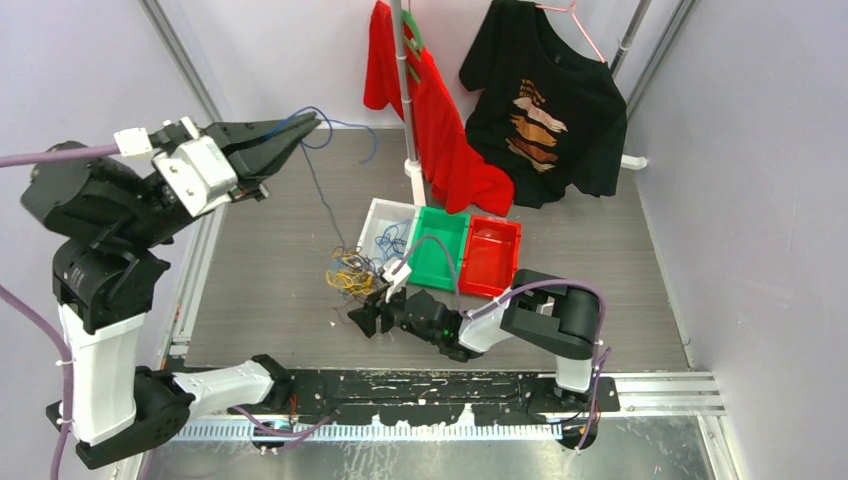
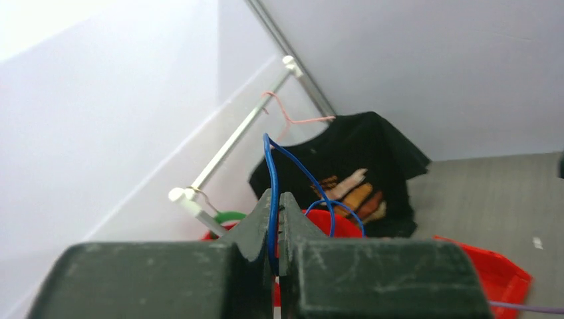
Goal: Untangle the cables
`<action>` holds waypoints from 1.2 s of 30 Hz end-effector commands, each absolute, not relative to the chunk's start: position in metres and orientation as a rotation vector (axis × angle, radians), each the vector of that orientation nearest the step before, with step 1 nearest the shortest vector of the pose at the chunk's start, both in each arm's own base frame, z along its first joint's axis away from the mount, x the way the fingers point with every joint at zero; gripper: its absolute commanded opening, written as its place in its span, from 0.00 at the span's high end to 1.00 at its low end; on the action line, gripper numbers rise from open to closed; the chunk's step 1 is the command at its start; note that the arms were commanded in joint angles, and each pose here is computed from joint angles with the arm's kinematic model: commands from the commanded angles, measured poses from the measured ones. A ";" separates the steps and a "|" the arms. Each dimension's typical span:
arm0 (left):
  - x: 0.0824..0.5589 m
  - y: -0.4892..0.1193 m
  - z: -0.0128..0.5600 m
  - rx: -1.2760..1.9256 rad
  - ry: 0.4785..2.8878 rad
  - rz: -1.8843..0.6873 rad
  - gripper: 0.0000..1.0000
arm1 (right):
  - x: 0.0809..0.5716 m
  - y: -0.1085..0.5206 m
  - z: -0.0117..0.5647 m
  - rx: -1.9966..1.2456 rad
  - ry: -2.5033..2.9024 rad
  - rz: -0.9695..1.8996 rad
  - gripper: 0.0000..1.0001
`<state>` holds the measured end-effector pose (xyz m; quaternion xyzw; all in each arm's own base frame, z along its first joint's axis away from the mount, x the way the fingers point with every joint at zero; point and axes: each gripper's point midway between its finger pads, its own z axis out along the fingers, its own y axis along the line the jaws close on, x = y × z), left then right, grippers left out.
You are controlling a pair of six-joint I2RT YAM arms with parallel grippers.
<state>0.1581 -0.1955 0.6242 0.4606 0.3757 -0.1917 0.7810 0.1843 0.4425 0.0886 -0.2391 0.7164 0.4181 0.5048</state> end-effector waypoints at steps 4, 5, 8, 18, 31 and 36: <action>0.148 -0.158 0.699 0.840 0.584 -0.177 1.00 | 0.185 0.431 0.091 -0.456 1.730 1.019 0.41; 0.149 -0.159 0.697 0.846 0.592 -0.176 1.00 | 0.184 0.430 0.096 -0.449 1.718 1.030 0.41; 0.149 -0.162 0.682 0.886 0.633 -0.196 1.00 | 0.184 0.425 0.121 -0.449 1.669 1.039 0.31; 0.153 -0.173 0.634 0.949 0.746 -0.283 1.00 | 0.164 0.417 0.231 -0.595 1.505 1.099 0.13; 0.148 -0.174 0.629 0.944 0.759 -0.323 1.00 | 0.174 0.446 0.270 -0.619 1.432 1.121 0.31; 0.147 -0.174 0.630 0.940 0.756 -0.333 1.00 | 0.176 0.460 0.268 -0.632 1.440 1.141 0.48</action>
